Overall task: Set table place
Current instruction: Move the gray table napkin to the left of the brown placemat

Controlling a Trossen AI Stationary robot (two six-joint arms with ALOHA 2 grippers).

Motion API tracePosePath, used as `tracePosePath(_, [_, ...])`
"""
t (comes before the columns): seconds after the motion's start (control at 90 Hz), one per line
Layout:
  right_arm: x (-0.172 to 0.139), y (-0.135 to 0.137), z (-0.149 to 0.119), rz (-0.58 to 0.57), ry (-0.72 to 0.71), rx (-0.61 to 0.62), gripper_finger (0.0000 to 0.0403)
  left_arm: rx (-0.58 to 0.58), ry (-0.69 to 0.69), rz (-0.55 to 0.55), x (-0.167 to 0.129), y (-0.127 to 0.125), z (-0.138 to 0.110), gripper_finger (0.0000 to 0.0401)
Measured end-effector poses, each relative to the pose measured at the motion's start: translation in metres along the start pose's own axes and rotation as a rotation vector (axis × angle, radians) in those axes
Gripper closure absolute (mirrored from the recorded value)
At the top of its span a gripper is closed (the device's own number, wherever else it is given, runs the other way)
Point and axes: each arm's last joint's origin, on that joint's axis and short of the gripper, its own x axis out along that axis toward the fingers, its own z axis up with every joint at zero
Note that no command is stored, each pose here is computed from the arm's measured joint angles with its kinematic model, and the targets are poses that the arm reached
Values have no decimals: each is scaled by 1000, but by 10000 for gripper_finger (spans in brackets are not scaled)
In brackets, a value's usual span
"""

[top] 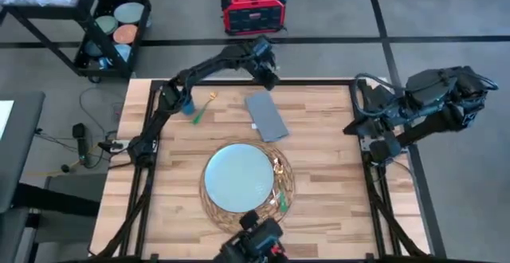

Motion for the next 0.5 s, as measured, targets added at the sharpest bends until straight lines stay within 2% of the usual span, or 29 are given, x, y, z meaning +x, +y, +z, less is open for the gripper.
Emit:
tracePosePath(0.144, [0,7,-3,49,22,34,354,3,139,16,-1,9,-13,355])
tracePosePath(0.289, [-1,12,-6,84,39,68,342,29,216,36,1,8,-22,305])
tracePosePath(0.4, [-2,16,-7,104,48,59,341,-1,203,36,9,7,-23,275])
tracePosePath(0.5, [-1,17,-6,117,39,57,341,-74,261,22,26,8,-31,258])
